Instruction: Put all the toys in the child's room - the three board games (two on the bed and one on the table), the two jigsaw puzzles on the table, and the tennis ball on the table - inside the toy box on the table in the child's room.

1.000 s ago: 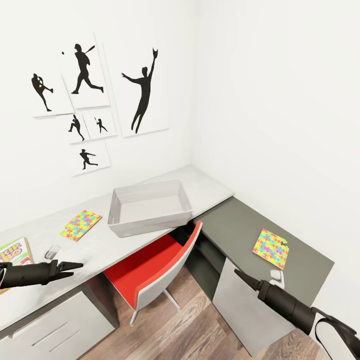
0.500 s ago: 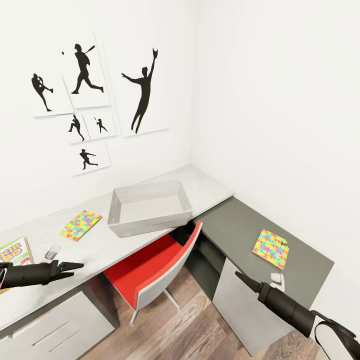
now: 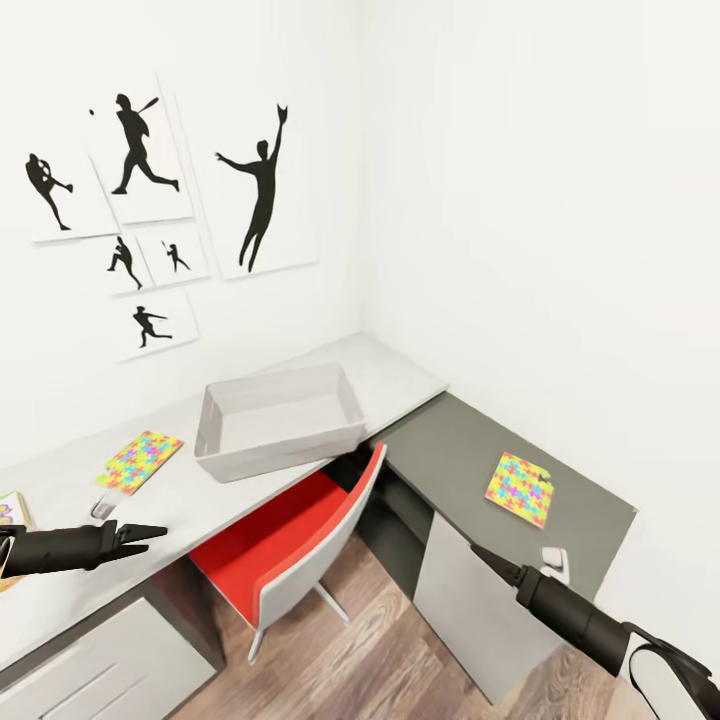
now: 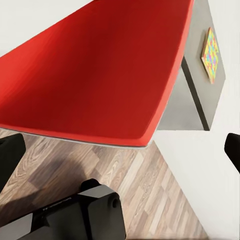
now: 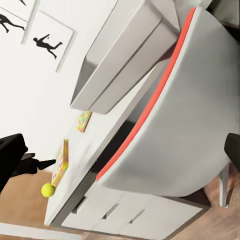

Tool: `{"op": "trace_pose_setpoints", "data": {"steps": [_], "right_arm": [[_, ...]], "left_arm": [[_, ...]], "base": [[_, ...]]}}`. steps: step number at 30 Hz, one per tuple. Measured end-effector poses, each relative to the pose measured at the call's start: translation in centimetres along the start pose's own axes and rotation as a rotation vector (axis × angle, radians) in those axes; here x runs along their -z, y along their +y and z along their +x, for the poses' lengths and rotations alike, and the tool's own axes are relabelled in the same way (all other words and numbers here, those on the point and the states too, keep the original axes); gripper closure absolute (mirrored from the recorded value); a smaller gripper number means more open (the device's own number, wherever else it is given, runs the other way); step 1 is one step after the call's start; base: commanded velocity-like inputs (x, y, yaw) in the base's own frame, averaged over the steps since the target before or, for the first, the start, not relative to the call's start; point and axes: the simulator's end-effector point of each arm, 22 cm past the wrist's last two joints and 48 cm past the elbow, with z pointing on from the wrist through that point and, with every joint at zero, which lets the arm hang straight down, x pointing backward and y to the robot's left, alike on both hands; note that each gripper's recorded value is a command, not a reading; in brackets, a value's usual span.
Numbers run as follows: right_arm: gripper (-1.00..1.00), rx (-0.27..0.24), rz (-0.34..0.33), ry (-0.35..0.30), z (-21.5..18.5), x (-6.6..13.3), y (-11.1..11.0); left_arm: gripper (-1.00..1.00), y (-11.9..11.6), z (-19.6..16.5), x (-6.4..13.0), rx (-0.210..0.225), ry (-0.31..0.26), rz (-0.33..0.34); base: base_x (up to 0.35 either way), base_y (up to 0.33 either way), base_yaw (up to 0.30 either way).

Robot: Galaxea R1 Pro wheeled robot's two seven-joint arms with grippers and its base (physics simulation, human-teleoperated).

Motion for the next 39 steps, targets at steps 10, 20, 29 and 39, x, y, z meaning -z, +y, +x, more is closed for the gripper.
{"op": "trace_pose_setpoints", "data": {"steps": [10,20,29,39], "right_arm": [[-1.00,-0.011,0.002,-0.005,0.0,0.3,-0.3],[-1.00,-0.004,-0.003,-0.017,-0.4,0.5,0.0],[-1.00,-0.004,0.001,-0.030,-1.0,0.9,-0.2],[-1.00,-0.006,0.002,-0.044,-1.4,1.3,-0.3]], "left_arm": [[-1.00,-0.4,-0.3,0.3,-0.008,-0.010,0.004],[-1.00,-0.9,-0.5,0.7,-0.016,-0.018,0.008],[-1.00,-1.3,-0.7,1.0,-0.023,-0.025,0.011],[-1.00,-1.7,-0.9,1.3,-0.032,-0.033,0.012]], "base": [[-0.209,0.118,-0.216],[-0.214,0.169,-0.218],[-0.130,0.087,-0.218],[-0.018,0.009,-0.218]]}}
